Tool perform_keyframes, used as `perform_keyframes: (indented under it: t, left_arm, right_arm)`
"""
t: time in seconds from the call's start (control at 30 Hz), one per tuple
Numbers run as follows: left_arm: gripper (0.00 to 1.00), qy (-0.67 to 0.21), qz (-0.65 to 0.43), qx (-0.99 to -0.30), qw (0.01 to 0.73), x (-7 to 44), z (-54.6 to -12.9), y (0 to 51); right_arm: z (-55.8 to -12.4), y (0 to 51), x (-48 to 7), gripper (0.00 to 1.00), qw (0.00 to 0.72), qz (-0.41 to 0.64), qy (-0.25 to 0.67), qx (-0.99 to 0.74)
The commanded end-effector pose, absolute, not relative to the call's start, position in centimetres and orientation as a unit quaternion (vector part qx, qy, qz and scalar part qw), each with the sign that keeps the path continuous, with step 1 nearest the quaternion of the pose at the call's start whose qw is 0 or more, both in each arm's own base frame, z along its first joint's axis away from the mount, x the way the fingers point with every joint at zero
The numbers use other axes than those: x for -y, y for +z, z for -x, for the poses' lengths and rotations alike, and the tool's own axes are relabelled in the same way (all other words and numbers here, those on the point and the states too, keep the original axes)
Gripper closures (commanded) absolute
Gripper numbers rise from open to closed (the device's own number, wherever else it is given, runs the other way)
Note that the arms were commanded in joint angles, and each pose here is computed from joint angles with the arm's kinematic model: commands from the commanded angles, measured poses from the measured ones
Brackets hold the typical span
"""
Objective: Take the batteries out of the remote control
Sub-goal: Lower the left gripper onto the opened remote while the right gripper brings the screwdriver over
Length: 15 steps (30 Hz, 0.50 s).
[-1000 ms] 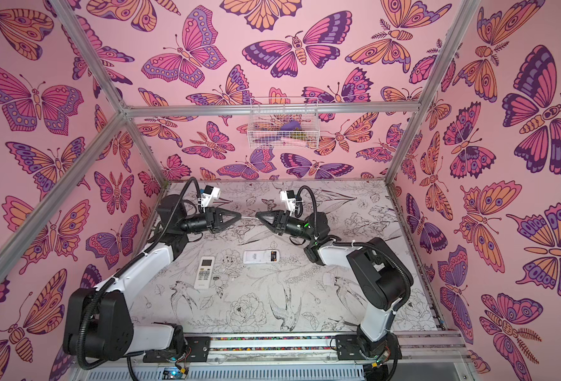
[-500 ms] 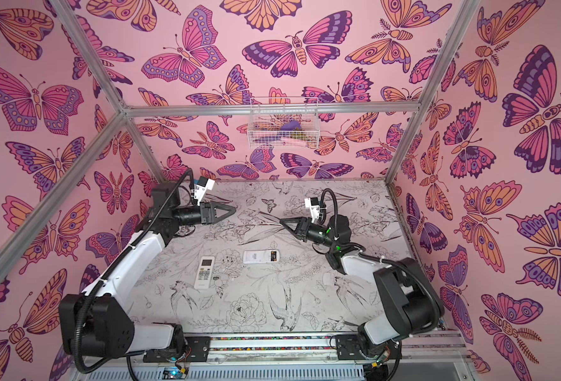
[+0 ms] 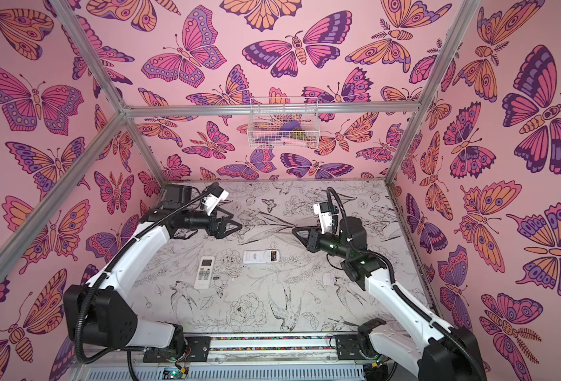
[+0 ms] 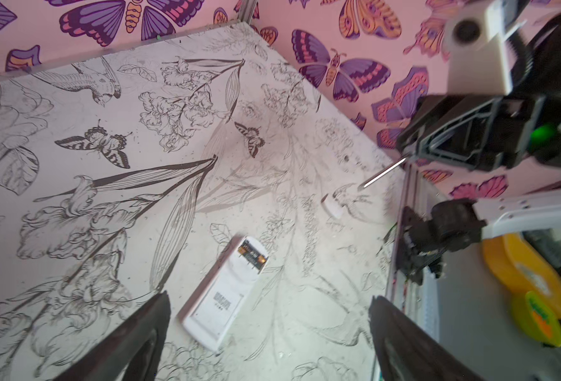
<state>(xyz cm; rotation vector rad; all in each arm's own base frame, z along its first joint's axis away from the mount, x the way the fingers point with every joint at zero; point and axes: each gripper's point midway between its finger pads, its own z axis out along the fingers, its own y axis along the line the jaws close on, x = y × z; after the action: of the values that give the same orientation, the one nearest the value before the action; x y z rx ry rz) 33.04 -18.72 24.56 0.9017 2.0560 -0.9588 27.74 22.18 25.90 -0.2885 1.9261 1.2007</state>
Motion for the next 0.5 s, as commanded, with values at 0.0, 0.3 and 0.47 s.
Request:
perform_keyframes:
  t: [0.0, 0.3, 0.47]
  left_arm:
    - [0.03, -0.301, -0.434, -0.773, 0.350, 19.0, -32.6, 22.6]
    - [0.00, -0.250, -0.530, -0.736, 0.339, 20.5, -32.0, 17.7]
    - [0.00, -0.226, -0.589, -0.705, 0.323, 21.4, -31.1, 14.6]
  right_arm:
    - [-27.7, 23.7, -20.4, 1.00, 0.437, 0.135, 0.403, -0.793]
    - [-26.8, 23.1, -19.6, 1.00, 0.468, 0.206, 0.339, -0.790]
    - [-26.5, 22.3, -19.8, 1.00, 0.472, 0.266, 0.313, -0.780]
